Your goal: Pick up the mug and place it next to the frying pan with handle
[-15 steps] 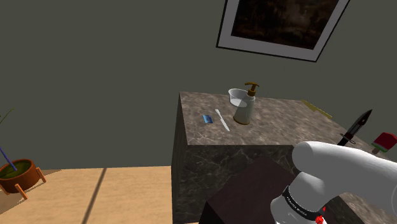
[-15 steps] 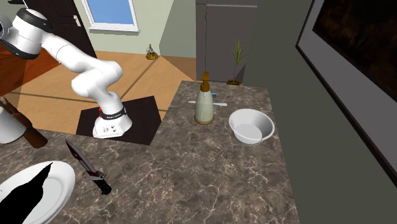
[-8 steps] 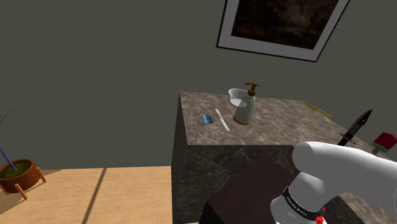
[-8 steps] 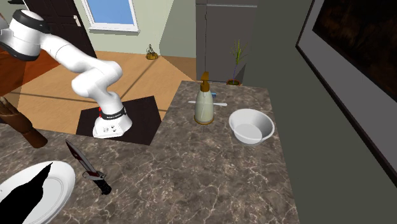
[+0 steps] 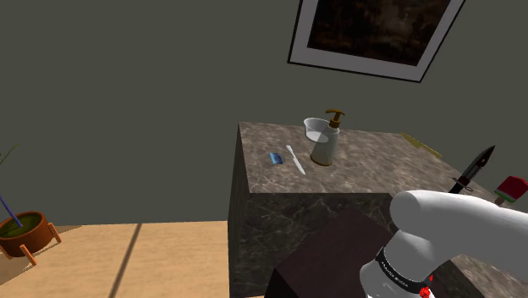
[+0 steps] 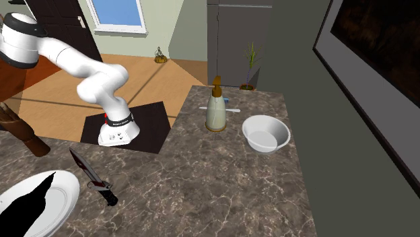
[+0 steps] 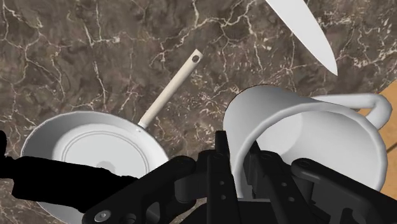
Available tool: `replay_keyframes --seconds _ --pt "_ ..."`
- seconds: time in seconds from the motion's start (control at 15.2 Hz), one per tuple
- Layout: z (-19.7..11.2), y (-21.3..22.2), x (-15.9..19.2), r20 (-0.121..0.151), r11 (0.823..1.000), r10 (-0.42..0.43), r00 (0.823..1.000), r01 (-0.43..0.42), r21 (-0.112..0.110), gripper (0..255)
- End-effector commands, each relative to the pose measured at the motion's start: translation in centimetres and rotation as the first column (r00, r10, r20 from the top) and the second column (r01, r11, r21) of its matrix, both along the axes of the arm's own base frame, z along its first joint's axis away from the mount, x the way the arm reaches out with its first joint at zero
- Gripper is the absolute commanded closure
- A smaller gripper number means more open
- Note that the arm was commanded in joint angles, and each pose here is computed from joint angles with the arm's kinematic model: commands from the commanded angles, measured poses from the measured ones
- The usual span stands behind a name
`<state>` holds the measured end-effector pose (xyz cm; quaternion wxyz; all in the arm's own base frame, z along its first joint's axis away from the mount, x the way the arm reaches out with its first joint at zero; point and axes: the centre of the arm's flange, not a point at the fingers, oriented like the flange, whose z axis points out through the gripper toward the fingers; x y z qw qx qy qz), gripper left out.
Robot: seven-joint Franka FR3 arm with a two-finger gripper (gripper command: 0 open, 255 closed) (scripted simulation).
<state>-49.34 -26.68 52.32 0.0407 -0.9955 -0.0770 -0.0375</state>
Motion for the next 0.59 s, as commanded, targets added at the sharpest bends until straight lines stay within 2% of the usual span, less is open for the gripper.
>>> replay_keyframes --seconds 0.0,0.33,0.53 --pt "0.0 0.5 -2.5 -0.001 1.0 0.001 1.0 -0.001 0.001 255" --pt "0.0 1.8 -9.1 -0.001 1.0 0.001 1.0 -0.001 0.001 255" --pt "-1.6 1.8 -9.1 -0.001 1.0 0.001 1.0 -0.001 0.001 255"
